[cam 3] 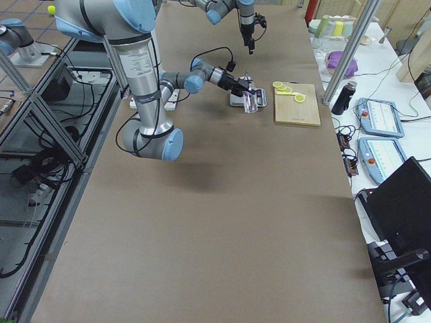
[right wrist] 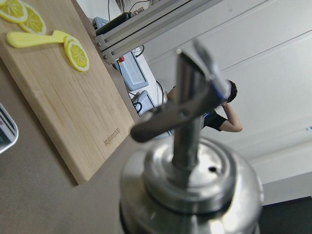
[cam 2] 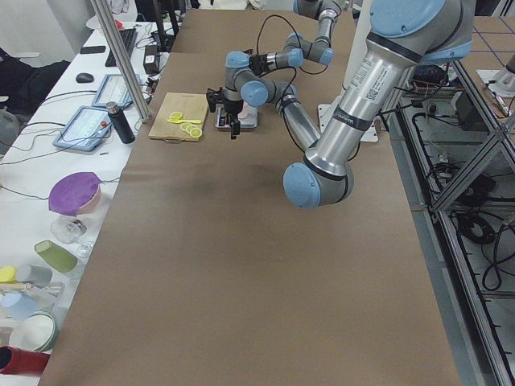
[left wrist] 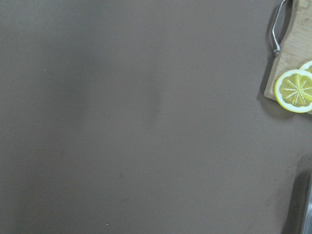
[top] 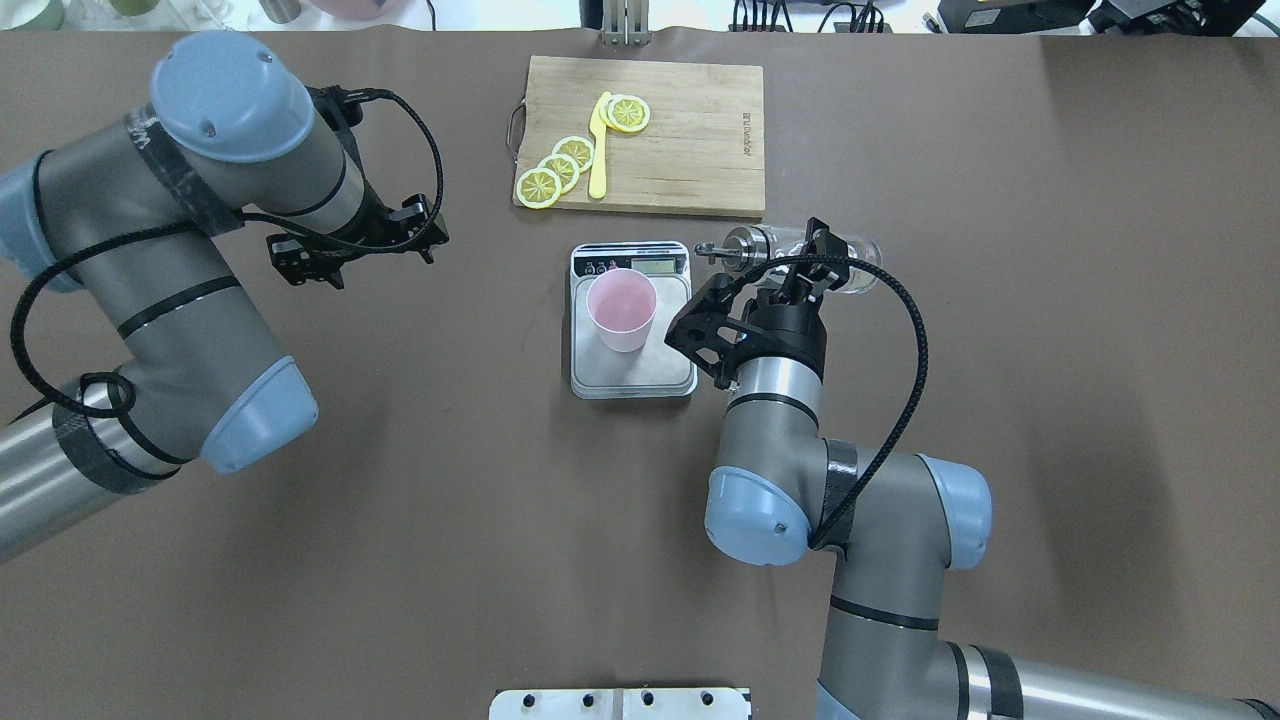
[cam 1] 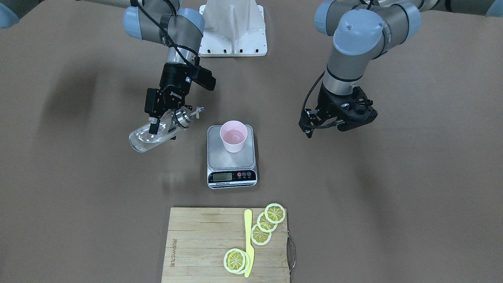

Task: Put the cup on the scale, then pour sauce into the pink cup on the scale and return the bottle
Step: 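Move the sauce bottle with the right gripper over the pink cup, then tilt the sauce bottle spout down into the pink cup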

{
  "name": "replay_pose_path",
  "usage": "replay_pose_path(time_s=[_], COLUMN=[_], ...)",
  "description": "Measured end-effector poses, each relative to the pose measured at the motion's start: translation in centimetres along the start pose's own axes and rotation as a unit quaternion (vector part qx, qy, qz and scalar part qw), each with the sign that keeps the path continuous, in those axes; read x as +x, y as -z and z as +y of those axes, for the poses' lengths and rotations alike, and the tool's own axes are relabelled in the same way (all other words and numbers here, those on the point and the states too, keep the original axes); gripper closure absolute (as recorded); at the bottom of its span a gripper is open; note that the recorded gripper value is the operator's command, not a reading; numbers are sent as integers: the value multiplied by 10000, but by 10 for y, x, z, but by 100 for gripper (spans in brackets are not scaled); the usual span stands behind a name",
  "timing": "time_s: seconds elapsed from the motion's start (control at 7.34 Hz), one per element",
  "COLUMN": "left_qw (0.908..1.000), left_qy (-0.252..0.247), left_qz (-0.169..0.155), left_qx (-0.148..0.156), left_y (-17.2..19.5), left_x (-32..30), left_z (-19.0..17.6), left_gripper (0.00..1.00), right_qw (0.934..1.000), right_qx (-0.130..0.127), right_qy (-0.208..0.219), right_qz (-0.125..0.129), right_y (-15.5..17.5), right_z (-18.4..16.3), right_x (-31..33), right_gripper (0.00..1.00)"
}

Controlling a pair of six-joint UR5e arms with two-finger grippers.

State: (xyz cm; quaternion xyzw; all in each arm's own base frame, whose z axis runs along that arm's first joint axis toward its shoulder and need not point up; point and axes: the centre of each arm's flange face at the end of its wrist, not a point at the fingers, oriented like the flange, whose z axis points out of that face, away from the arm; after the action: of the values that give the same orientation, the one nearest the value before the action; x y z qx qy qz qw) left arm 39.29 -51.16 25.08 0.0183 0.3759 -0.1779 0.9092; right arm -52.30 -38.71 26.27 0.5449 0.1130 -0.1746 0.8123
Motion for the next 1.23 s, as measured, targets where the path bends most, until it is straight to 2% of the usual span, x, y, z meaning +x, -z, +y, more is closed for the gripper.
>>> replay_pose_path(time_s=[0.14, 0.41, 0.95, 1.23], left_qw=[10000, 10000, 10000, 10000], left_qy=[-2, 8, 30, 39], left_qz=[-9, -25, -69, -91], left_qx=[6, 18, 16, 10], left_y=[-1, -1, -6, -8], left_x=[-1, -3, -5, -6], left_z=[-1, -4, -7, -8], left_gripper=[2, 2, 2, 2], right_qw=[9988, 9933, 9822, 9725], right_qx=[33, 107, 222, 255], right_qy=[429, 985, 1562, 1937], right_qz=[230, 601, 1018, 1270], right_y=[-2, -8, -12, -15], right_z=[1, 3, -20, -24], right_x=[-6, -18, -32, -35], right_gripper=[100, 100, 100, 100])
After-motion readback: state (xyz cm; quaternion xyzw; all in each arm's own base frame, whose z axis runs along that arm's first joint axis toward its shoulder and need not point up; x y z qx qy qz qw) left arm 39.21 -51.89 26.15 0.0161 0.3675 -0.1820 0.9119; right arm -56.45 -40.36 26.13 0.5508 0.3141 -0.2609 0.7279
